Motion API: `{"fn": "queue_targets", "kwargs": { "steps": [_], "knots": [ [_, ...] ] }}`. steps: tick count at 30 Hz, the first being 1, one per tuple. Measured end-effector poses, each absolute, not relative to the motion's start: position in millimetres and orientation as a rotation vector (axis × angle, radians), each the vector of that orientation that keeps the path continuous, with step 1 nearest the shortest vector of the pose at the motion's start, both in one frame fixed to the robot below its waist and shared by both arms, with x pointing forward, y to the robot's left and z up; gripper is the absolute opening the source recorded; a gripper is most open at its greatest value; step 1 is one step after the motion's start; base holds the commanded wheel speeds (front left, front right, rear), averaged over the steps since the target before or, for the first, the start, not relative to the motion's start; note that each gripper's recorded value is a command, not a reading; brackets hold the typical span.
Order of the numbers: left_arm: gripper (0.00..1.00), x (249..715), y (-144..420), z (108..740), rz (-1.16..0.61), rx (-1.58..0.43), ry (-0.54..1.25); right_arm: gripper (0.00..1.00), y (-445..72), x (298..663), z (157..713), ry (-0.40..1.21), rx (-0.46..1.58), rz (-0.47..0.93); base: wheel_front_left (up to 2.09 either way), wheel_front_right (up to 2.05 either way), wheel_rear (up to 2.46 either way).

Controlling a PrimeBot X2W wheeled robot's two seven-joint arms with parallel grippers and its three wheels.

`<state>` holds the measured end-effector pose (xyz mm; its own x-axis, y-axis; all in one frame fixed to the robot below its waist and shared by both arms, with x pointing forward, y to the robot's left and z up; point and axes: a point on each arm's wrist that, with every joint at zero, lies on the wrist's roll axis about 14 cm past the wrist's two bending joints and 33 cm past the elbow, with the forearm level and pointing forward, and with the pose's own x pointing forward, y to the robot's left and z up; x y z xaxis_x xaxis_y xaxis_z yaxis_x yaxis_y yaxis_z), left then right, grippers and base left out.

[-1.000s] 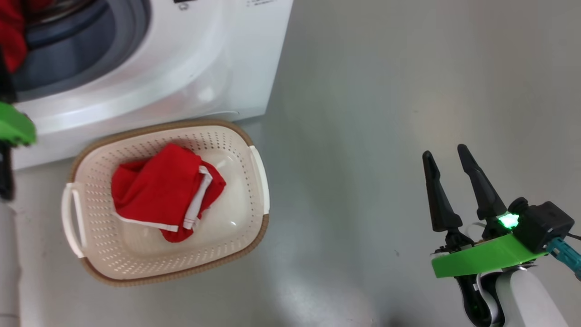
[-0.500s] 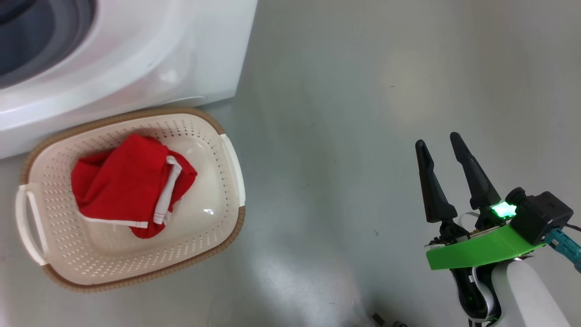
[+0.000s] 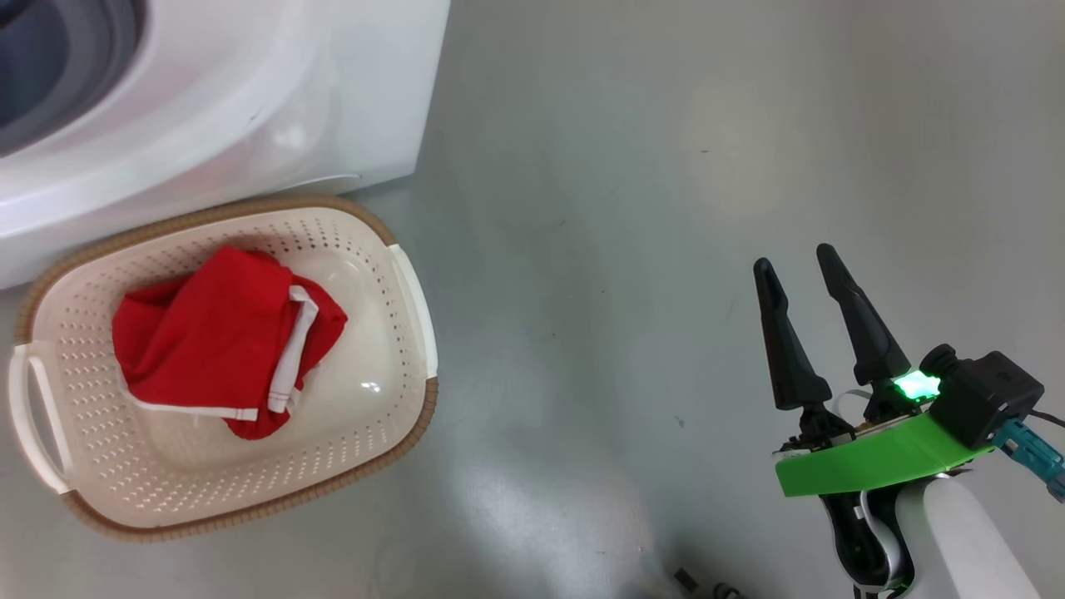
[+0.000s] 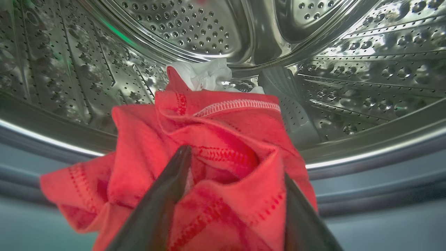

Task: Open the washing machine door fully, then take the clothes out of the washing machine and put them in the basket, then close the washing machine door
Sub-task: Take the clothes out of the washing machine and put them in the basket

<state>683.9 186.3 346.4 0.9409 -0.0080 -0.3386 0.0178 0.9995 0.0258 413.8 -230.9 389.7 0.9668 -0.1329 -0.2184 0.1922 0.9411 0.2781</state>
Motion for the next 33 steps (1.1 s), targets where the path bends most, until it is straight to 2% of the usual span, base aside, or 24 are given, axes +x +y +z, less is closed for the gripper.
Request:
{"fn": "queue_targets", "kwargs": {
  "steps": [8, 22, 33],
  "knots": [
    [0.0, 678, 186, 350, -0.017, 0.008, 0.345, 1.0, -228, 417, 393, 0.187, 0.309, -0.156, 0.0, 0.0, 0.0],
    [0.0, 676, 171, 391, -0.058, -0.043, 0.239, 1.0, -223, 419, 408, 0.148, 0.32, -0.137, 0.0, 0.0, 0.0],
    [0.0, 653, 165, 454, -0.058, -0.178, 0.023, 1.0, -223, 417, 426, 0.102, 0.322, -0.129, 0.0, 0.0, 0.0]
  ]
}}
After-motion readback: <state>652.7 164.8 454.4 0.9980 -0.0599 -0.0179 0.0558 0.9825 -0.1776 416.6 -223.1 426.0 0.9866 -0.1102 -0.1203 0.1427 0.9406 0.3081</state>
